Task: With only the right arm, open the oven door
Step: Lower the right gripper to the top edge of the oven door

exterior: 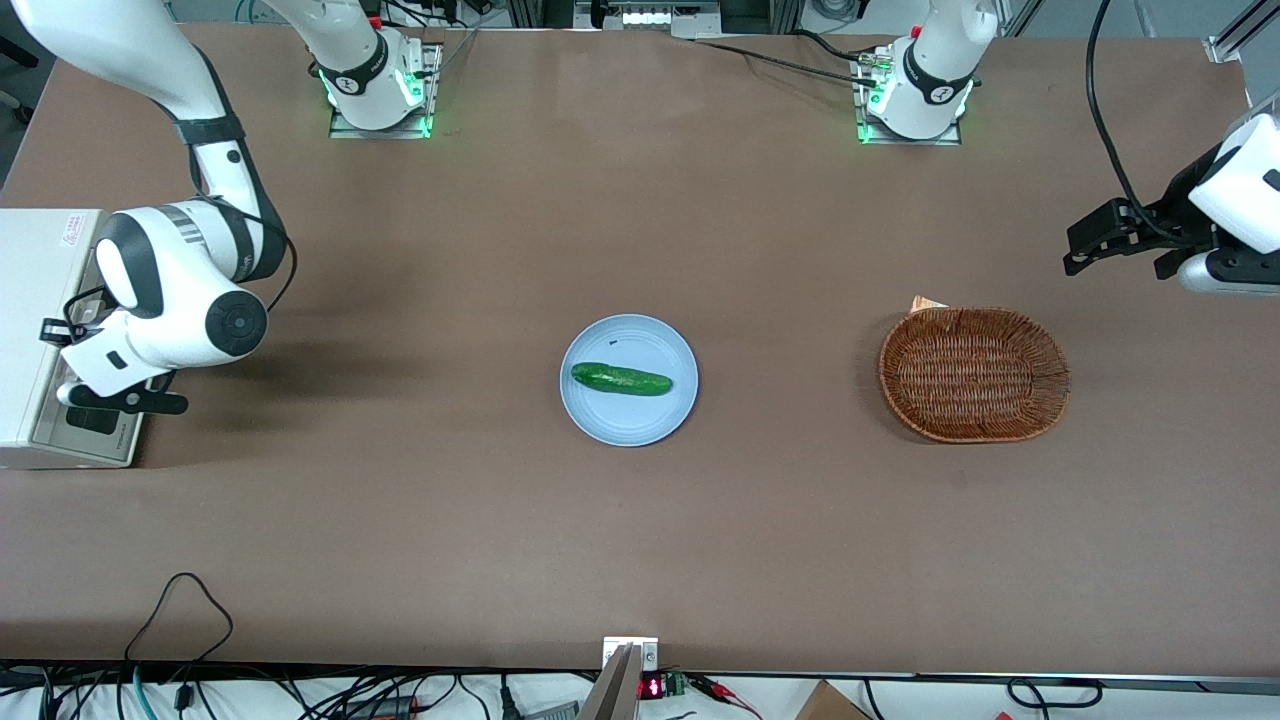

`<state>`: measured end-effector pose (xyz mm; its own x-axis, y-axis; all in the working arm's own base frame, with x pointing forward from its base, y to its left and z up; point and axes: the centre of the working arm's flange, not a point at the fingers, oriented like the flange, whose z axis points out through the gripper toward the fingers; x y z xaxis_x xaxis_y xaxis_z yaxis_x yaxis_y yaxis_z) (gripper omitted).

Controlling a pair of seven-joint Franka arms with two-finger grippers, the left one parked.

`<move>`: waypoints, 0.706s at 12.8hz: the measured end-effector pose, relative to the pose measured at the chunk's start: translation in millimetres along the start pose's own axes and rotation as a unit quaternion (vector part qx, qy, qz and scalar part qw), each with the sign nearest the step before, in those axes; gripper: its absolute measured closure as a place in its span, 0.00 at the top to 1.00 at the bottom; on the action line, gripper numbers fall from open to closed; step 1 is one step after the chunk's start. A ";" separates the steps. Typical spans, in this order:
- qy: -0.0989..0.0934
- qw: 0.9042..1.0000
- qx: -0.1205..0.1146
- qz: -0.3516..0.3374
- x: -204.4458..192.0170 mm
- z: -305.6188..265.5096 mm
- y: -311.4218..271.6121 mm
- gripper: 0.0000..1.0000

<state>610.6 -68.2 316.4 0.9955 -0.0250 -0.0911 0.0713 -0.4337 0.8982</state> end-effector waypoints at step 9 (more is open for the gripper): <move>0.004 1.000 0.010 0.027 -10.2 39.4 -10.4 0.02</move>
<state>597.3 -99.0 291.1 0.9984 -0.0416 -0.0386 0.0158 -0.4502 0.8928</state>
